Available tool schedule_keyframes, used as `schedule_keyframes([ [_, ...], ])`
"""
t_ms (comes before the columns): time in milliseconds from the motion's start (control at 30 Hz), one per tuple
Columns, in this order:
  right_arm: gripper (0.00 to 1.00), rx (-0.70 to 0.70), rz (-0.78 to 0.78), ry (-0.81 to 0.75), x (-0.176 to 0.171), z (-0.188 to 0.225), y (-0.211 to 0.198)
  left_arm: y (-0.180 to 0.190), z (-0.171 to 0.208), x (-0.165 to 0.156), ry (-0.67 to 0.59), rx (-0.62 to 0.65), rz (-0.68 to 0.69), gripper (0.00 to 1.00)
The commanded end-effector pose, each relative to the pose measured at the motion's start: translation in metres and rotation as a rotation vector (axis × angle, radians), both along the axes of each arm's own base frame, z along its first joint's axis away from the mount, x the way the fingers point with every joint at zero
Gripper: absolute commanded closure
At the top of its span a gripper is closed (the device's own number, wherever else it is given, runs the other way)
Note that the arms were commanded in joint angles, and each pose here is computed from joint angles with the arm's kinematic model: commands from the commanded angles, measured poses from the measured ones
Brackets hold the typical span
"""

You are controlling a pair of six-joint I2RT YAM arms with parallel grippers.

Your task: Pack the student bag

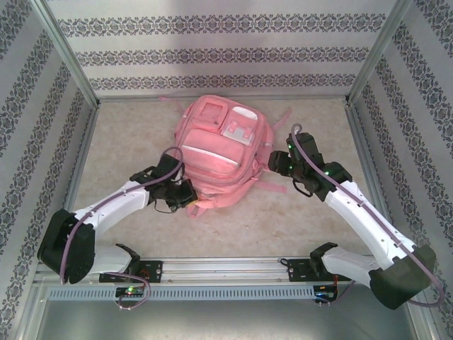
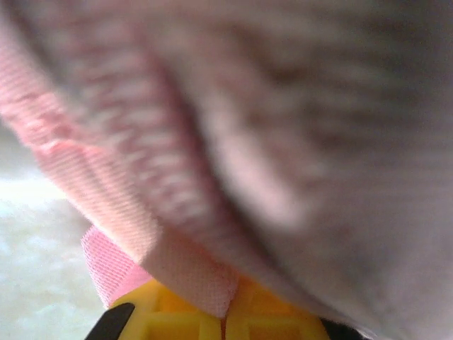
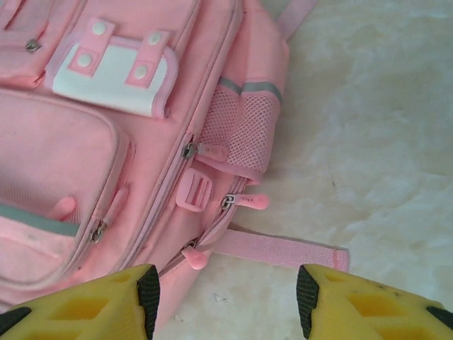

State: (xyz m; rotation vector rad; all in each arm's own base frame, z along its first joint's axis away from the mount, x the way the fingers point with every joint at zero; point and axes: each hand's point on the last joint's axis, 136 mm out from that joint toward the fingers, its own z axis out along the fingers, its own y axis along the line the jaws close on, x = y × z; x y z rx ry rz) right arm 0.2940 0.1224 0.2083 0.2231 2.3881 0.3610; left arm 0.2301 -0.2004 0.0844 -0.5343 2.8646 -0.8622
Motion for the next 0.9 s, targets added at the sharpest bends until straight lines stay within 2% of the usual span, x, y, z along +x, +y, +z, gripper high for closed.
schedule_keyframes([
  [0,0.44,-0.058,-0.038,0.062,-0.014,-0.023,-0.017,-0.029,-0.001,-0.023,-0.038,0.005,-0.126,0.90],
  [100,0.44,-0.049,-0.037,0.062,-0.023,-0.026,-0.021,-0.058,0.000,-0.035,-0.083,0.013,-0.241,0.74],
  [200,0.44,-0.044,-0.048,0.046,-0.030,-0.027,-0.028,-0.100,0.005,-0.042,-0.136,0.010,-0.399,0.66],
  [367,0.44,-0.051,-0.070,0.030,-0.038,-0.025,-0.042,-0.149,0.003,-0.055,-0.122,0.045,-0.593,0.56],
  [467,0.45,-0.059,-0.067,0.021,-0.040,-0.022,-0.046,-0.150,0.002,-0.060,-0.117,0.058,-0.635,0.56],
  [567,0.45,-0.051,-0.068,0.014,-0.040,-0.021,-0.047,-0.143,0.012,-0.062,-0.162,0.051,-0.647,0.65],
  [633,0.46,-0.035,-0.057,0.016,-0.040,-0.022,-0.045,-0.138,0.018,-0.064,-0.180,0.047,-0.653,0.65],
  [867,0.49,0.072,-0.091,0.074,-0.033,-0.031,-0.041,-0.141,0.020,-0.072,-0.167,0.011,-0.701,0.51],
])
